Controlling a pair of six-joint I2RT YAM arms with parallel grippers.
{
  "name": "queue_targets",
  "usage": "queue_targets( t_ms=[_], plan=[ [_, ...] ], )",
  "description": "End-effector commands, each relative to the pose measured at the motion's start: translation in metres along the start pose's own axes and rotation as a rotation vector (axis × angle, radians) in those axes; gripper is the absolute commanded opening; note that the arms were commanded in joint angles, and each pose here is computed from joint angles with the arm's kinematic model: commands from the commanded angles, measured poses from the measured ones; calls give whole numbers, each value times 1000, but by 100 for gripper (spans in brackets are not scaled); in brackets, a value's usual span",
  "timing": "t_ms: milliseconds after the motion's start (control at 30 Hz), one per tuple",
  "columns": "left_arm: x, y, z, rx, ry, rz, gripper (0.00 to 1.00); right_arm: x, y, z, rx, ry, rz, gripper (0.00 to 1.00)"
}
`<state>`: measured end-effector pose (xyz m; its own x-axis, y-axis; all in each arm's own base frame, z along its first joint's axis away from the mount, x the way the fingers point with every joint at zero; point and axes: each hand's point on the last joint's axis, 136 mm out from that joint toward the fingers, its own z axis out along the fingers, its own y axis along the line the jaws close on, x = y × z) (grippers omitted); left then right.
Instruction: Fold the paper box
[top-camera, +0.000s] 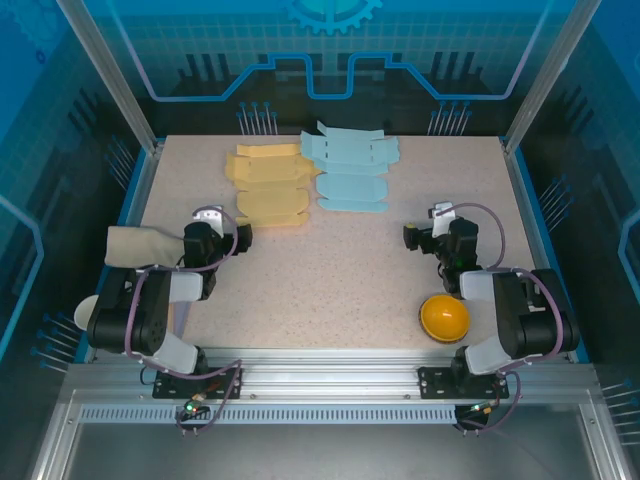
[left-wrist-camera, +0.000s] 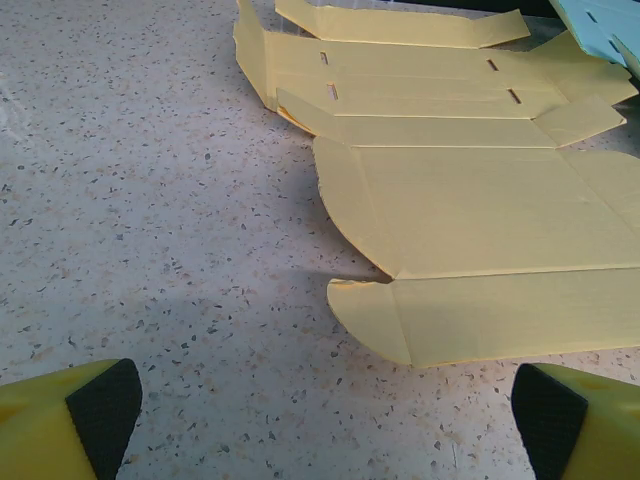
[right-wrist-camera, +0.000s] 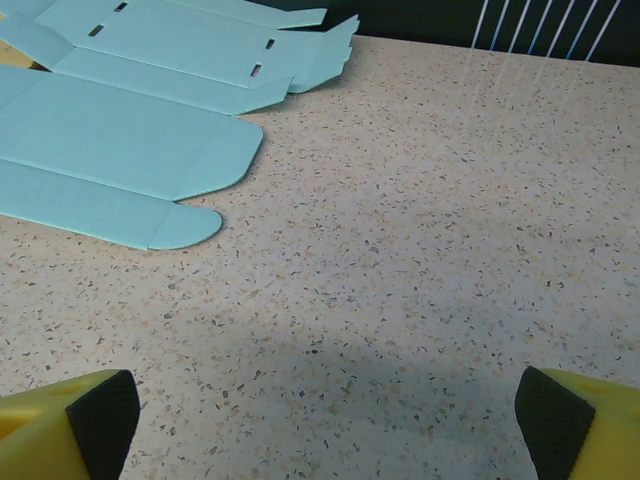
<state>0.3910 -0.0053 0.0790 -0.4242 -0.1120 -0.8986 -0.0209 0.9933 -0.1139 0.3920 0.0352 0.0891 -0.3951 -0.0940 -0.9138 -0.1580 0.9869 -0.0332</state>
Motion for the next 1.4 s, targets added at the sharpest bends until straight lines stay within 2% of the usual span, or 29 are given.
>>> queue_targets(
  t_ms=[0, 1367],
  plan=[
    [-13, -3, 1, 15, -31, 20, 99, -6, -1, 2, -5, -11, -7, 100],
    [-13, -1, 1, 31, -30, 0, 99, -6, -1, 2, -8, -13, -5, 100]
  ],
)
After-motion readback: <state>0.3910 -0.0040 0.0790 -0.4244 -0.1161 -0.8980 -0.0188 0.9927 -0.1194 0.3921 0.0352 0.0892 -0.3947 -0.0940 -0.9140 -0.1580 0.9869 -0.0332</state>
